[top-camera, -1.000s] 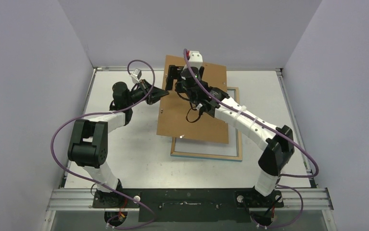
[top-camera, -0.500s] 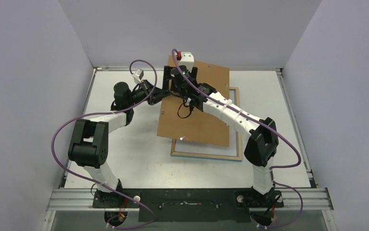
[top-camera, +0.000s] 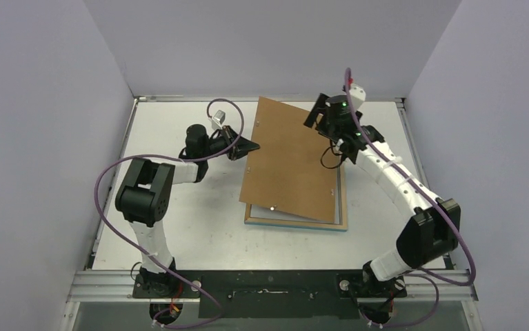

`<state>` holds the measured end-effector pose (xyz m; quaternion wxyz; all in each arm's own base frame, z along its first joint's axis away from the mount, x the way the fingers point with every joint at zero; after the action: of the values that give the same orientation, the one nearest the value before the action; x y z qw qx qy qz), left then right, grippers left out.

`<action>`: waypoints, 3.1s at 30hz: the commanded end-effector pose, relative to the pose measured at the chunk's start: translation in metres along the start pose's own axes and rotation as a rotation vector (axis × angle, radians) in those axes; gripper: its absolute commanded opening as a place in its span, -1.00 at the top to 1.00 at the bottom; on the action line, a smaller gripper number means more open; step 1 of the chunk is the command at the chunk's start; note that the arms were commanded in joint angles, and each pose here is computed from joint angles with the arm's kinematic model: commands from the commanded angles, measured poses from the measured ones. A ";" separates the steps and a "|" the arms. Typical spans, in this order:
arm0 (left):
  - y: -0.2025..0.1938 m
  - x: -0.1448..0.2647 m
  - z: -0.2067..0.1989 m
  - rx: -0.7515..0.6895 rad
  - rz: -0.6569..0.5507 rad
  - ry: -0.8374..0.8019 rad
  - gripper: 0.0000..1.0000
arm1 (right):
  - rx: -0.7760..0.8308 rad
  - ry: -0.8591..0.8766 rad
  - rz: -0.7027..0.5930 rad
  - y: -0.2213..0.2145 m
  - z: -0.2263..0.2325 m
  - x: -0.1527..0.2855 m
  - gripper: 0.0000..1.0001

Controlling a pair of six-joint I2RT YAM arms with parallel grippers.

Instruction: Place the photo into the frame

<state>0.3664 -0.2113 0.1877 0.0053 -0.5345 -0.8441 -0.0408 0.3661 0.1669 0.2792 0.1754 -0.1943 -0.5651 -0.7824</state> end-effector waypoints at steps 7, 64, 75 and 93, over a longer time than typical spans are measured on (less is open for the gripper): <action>0.015 -0.023 0.006 -0.100 -0.086 -0.060 1.00 | -0.258 -0.140 0.096 -0.020 -0.099 0.014 -0.60; -0.003 -0.039 0.045 -0.011 -0.039 -0.072 1.00 | -0.454 -0.362 0.463 -0.161 -0.210 -0.033 0.23; -0.008 -0.049 0.053 -0.016 0.019 -0.062 1.00 | -0.448 -0.359 0.494 -0.170 -0.210 -0.032 0.21; -0.007 -0.052 0.061 -0.039 0.028 0.192 0.42 | -0.431 -0.391 0.524 -0.180 -0.210 -0.035 0.16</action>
<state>0.3747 -0.2478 0.0801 0.1285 -0.5279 -0.8375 -0.0581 0.3021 0.0194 0.0804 0.1925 -0.4643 -0.3445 -0.7929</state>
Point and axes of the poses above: each gripper's point midway between its finger pads, its own x axis back along the fingers, its own z axis along the line the jaws close on, y = z × x, the point moved 7 cm from there along x, back along the fingers, and after that the axes turned 5 degrees about x, right-handed, at the moved point
